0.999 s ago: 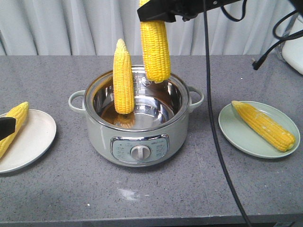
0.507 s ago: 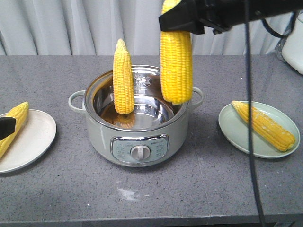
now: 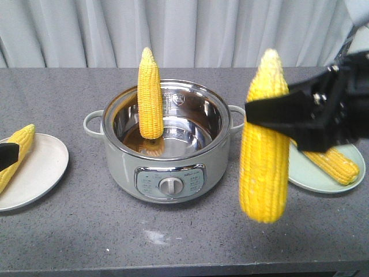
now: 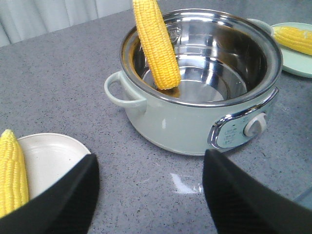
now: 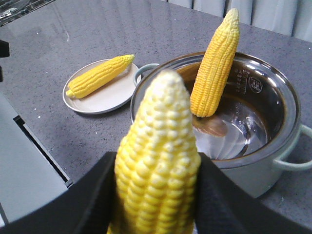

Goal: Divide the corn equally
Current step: 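Grasp the corn cob with the right gripper and lift it out, then reach the left gripper down to the last corn cob in the pot, then grasp the last corn cob with the left gripper and lift it out, then turn the base away from the pot while holding both cobs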

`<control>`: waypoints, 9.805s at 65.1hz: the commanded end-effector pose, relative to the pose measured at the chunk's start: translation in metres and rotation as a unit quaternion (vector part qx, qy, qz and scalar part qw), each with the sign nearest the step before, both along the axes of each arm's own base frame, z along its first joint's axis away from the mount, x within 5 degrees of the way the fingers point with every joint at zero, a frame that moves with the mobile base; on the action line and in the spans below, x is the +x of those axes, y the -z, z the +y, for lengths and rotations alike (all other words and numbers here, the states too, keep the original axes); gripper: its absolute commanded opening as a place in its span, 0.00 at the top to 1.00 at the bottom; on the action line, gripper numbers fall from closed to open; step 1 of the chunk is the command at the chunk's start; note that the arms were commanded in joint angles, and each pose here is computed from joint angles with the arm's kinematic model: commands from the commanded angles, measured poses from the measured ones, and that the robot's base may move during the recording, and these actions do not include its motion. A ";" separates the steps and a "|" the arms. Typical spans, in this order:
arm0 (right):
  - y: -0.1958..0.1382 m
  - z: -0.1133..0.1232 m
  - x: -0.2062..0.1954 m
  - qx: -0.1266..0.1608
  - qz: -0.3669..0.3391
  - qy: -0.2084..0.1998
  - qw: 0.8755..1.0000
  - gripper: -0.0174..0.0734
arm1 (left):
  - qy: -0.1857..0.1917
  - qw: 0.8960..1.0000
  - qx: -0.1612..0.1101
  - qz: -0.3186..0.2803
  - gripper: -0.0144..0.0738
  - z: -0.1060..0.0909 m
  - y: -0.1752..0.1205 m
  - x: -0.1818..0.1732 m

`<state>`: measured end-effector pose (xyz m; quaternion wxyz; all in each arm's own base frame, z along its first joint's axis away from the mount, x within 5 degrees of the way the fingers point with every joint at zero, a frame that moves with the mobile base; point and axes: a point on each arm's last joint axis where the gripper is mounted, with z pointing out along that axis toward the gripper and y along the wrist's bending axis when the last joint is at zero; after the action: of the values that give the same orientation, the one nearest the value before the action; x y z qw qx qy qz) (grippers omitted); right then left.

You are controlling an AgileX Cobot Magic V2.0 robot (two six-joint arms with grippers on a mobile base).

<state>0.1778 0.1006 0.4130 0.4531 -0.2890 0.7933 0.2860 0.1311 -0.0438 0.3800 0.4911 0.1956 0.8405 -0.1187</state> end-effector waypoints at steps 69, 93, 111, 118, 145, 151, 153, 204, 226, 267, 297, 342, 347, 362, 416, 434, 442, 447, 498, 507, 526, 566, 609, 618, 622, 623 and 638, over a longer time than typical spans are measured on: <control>-0.009 -0.020 -0.062 0.022 -0.085 0.018 0.996 0.56 | 0.014 0.995 -0.046 -0.089 0.30 -0.006 -0.049 0.010; -0.009 -0.020 -0.062 0.022 -0.085 0.018 0.996 0.56 | 0.122 0.990 -0.040 -0.061 0.17 -0.031 -0.099 0.037; -0.009 -0.020 -0.062 0.023 -0.084 0.018 0.996 0.56 | 0.209 0.977 -0.025 -0.040 0.17 -0.075 -0.095 0.058; -0.009 -0.020 -0.062 0.023 -0.084 0.018 0.996 0.56 | 0.214 0.976 -0.004 -0.026 0.17 -0.093 -0.083 0.069; -0.009 -0.020 -0.062 0.023 -0.084 0.018 0.996 0.56 | 0.078 0.987 0.138 0.025 0.17 -0.163 -0.023 0.110; -0.009 -0.020 -0.062 0.023 -0.084 0.018 0.996 0.56 | 0.018 0.984 0.171 0.040 0.17 -0.169 -0.023 0.121; -0.009 -0.020 -0.062 0.023 -0.084 0.018 0.996 0.56 | 0.000 0.983 0.176 0.053 0.17 -0.169 -0.023 0.125; -0.009 -0.020 -0.062 0.023 -0.084 0.018 0.996 0.56 | -0.149 0.974 0.081 0.148 0.17 -0.172 -0.001 0.223; -0.009 -0.020 -0.062 0.023 -0.084 0.018 0.996 0.56 | -0.136 0.981 0.066 0.122 0.17 -0.183 0.013 0.240; -0.009 -0.020 -0.062 0.023 -0.084 0.018 0.996 0.56 | -0.150 0.980 0.071 0.112 0.19 -0.200 0.060 0.270; -0.009 -0.020 -0.062 0.023 -0.084 0.018 0.996 0.56 | -0.151 0.979 0.072 0.113 0.52 -0.199 0.057 0.268; -0.009 -0.020 -0.062 0.023 -0.084 0.018 0.996 0.56 | -0.073 0.991 0.074 0.086 0.52 -0.173 -0.027 0.214; -0.009 -0.020 -0.062 0.023 -0.084 0.018 0.996 0.56 | -0.027 0.993 0.078 0.088 0.52 -0.172 -0.036 0.205; -0.009 -0.020 -0.062 0.023 -0.084 0.018 0.996 0.56 | 0.078 0.992 0.045 0.092 0.52 -0.161 -0.061 0.182; -0.009 -0.020 -0.062 0.023 -0.084 0.018 0.996 0.56 | 0.121 0.992 -0.025 -0.008 0.52 -0.069 -0.036 0.050; -0.009 -0.020 -0.062 0.023 -0.084 0.018 0.996 0.56 | 0.106 0.993 -0.044 -0.033 0.52 -0.049 -0.008 0.013; -0.009 -0.020 -0.062 0.023 -0.084 0.018 0.996 0.56 | 0.106 0.993 -0.045 -0.035 0.52 -0.042 0.002 -0.001; -0.009 -0.020 -0.062 0.023 -0.084 0.018 0.996 0.56 | 0.105 0.993 -0.046 -0.036 0.52 -0.039 0.007 -0.007; -0.009 -0.020 -0.062 0.022 -0.084 0.018 0.996 0.56 | 0.108 0.993 -0.042 -0.026 0.52 -0.038 0.012 -0.011; -0.009 -0.020 -0.062 0.022 -0.084 0.018 0.996 0.56 | 0.108 0.993 -0.042 -0.026 0.52 -0.038 0.012 -0.011; -0.009 -0.020 -0.062 0.022 -0.084 0.018 0.996 0.56 | 0.108 0.993 -0.042 -0.026 0.52 -0.038 0.012 -0.011; -0.009 -0.020 -0.062 0.022 -0.084 0.018 0.996 0.56 | 0.108 0.993 -0.042 -0.026 0.52 -0.038 0.012 -0.011; -0.009 -0.020 -0.062 0.022 -0.084 0.018 0.996 0.56 | 0.108 0.993 -0.042 -0.026 0.52 -0.038 0.012 -0.011; -0.009 -0.020 -0.062 0.022 -0.084 0.018 0.996 0.56 | 0.108 0.993 -0.042 -0.026 0.52 -0.038 0.012 -0.011; -0.009 -0.020 -0.062 0.022 -0.084 0.018 0.996 0.56 | 0.108 0.993 -0.042 -0.026 0.52 -0.038 0.012 -0.011; -0.009 -0.020 -0.062 0.022 -0.084 0.018 0.996 0.56 | 0.108 0.993 -0.042 -0.026 0.52 -0.038 0.012 -0.011; -0.009 -0.020 -0.062 0.022 -0.084 0.018 0.996 0.56 | 0.108 0.993 -0.042 -0.026 0.52 -0.038 0.012 -0.011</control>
<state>0.1152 0.0815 0.4095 0.4959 -0.3043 0.7687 0.2658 0.1194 -0.0811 0.3550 0.4700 0.2823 0.8150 -0.1875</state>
